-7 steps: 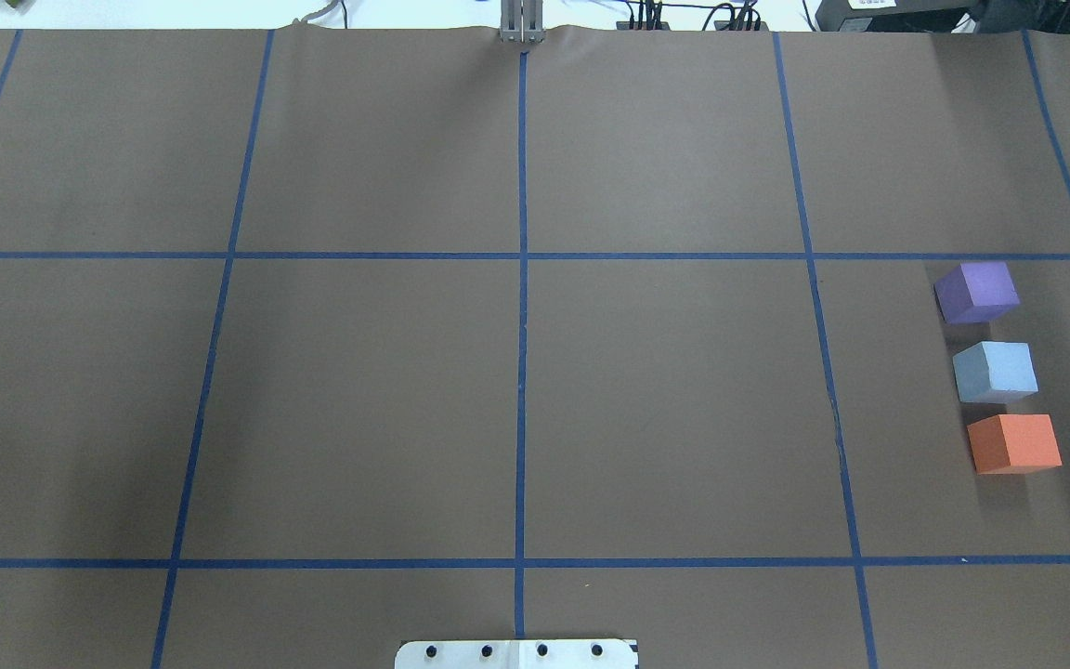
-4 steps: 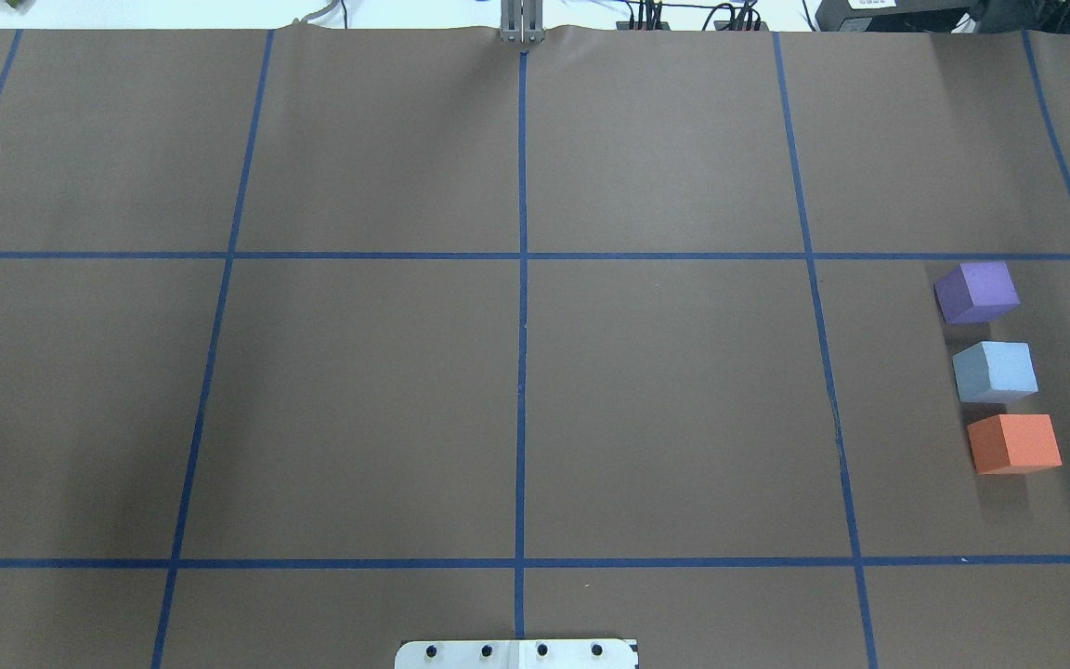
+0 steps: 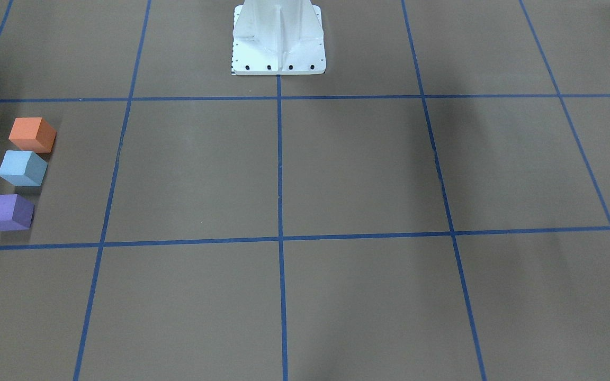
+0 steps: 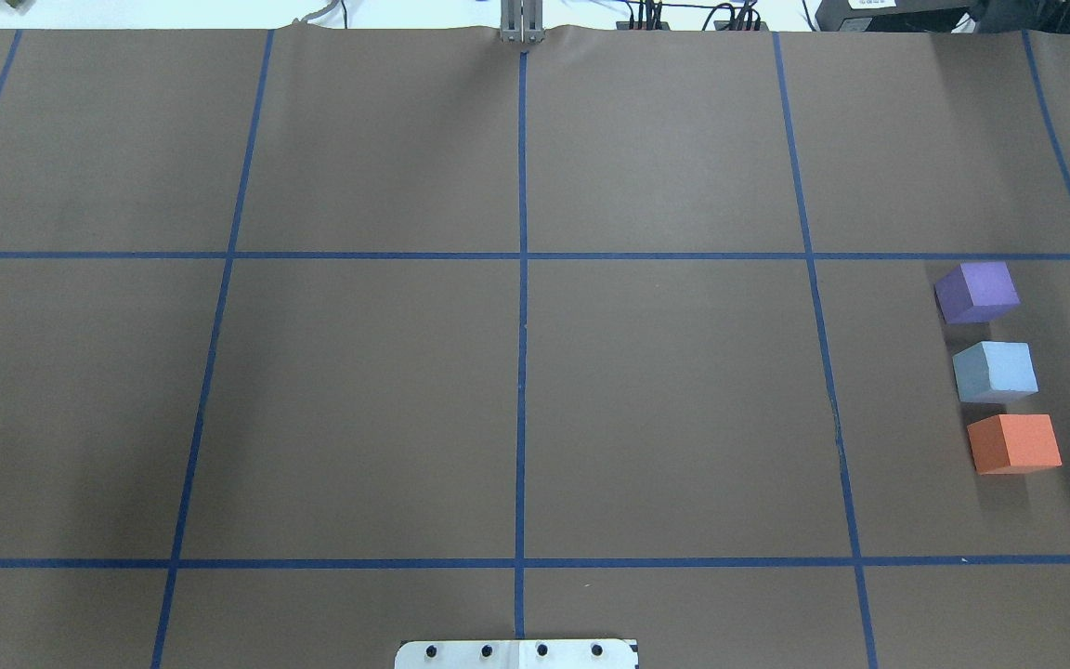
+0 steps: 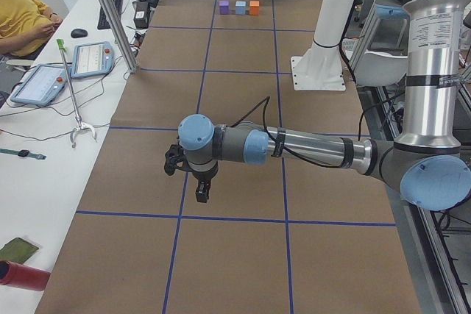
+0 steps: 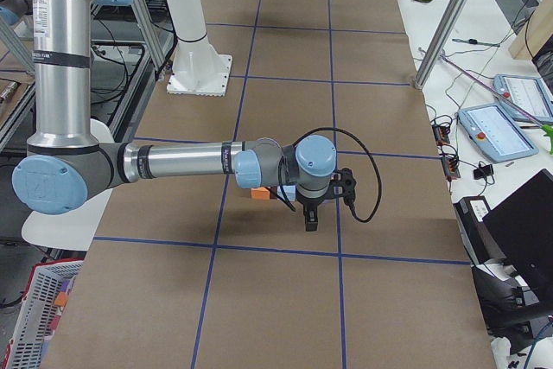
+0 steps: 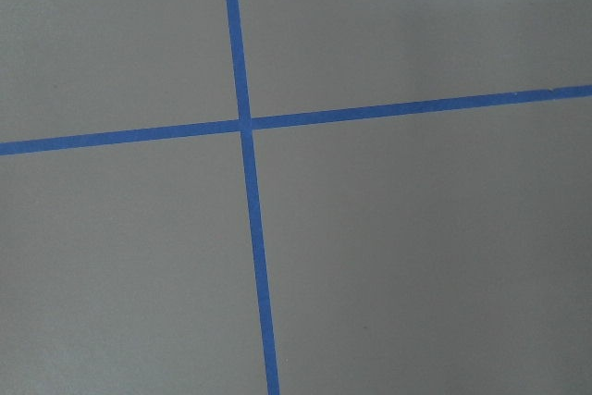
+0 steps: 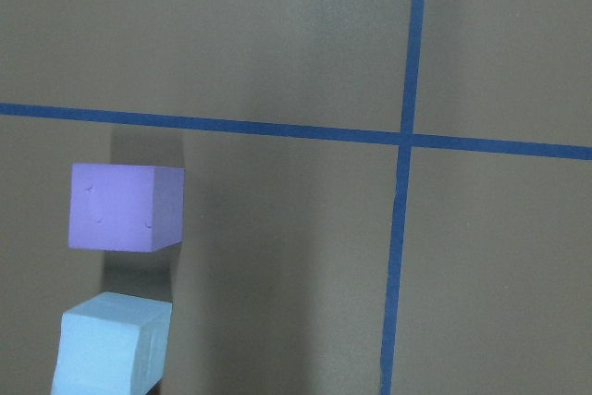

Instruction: Place blue block between orange and purple blocks

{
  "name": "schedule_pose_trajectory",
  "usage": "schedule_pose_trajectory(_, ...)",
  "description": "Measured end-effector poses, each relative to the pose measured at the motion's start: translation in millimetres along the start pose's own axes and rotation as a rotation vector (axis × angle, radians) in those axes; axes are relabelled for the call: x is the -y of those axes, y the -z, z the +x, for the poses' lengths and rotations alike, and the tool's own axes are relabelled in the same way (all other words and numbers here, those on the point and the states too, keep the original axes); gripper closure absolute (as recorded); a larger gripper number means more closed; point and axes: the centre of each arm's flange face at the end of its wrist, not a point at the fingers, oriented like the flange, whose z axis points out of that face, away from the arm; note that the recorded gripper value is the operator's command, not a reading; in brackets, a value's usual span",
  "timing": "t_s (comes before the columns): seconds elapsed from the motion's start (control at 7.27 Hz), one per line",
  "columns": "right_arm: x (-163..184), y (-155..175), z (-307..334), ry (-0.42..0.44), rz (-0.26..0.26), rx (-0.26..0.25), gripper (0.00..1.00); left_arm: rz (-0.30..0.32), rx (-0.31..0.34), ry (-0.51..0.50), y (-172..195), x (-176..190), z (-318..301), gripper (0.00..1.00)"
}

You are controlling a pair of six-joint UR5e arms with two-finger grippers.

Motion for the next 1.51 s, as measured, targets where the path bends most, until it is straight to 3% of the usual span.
schedule_pose_trajectory(1.51, 7, 1, -2, 0.026, 0.023, -0.008, 0.00, 0.044, 0.004, -0.042, 23, -9, 24, 0.00)
